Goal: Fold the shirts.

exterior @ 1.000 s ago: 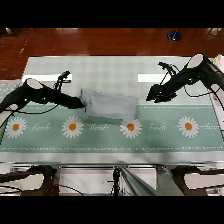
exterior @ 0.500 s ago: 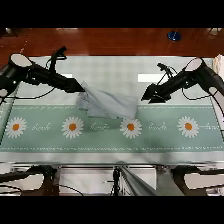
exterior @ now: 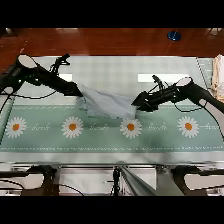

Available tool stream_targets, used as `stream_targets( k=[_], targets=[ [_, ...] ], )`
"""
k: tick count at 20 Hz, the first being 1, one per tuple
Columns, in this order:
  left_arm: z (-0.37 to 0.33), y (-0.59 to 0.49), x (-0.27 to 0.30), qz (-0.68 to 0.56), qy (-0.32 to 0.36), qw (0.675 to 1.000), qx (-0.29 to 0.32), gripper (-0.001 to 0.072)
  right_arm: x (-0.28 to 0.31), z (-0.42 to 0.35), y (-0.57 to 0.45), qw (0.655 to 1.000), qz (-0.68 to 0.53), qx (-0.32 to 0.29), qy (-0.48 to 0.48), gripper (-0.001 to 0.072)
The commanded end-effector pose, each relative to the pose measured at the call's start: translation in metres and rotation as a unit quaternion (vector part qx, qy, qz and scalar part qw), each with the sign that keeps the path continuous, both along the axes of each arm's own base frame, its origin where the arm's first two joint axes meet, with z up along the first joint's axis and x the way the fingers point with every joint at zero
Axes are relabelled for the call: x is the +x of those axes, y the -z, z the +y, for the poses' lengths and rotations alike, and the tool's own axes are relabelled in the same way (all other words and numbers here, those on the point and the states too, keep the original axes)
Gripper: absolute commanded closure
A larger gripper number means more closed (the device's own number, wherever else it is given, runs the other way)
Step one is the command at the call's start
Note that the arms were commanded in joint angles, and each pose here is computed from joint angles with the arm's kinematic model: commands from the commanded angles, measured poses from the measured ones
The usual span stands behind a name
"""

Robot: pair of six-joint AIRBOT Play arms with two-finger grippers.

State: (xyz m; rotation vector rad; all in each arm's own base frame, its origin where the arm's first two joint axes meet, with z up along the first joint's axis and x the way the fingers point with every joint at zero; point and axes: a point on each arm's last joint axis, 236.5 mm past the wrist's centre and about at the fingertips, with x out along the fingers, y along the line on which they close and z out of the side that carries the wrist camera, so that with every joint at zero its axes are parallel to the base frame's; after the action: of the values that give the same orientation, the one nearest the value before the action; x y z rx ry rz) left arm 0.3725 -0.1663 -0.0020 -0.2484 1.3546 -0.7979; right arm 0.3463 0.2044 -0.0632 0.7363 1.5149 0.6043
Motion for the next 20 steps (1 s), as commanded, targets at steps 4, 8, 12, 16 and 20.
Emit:
stream_targets(
  k=[4, 8, 12, 16, 20],
  targets=[
    [0.010, 0.036, -0.003, 0.036, 0.009, 0.999, 0.028, 0.0676, 0.005, 0.041, 0.026, 0.999, -0.030, -0.032, 0.012, 0.0136],
    [0.016, 0.046, -0.005, 0.044, 0.014, 0.998, 0.042, 0.0676, 0.006, 0.044, 0.016, 0.999, -0.041, -0.022, 0.009, 0.0136],
    [0.016, 0.046, -0.005, 0.044, 0.014, 0.998, 0.042, 0.0676, 0.000, 0.006, -0.021, 0.997, -0.055, -0.046, 0.003, 0.0137],
    [0.015, 0.046, -0.006, 0.045, 0.014, 0.998, 0.042, 0.0677, -0.013, -0.045, -0.007, 0.990, -0.036, -0.135, -0.014, 0.0137],
    [0.015, 0.046, -0.006, 0.045, 0.014, 0.998, 0.041, 0.0676, 0.002, -0.028, 0.018, 0.991, -0.037, -0.128, 0.006, 0.0137]
  ],
)
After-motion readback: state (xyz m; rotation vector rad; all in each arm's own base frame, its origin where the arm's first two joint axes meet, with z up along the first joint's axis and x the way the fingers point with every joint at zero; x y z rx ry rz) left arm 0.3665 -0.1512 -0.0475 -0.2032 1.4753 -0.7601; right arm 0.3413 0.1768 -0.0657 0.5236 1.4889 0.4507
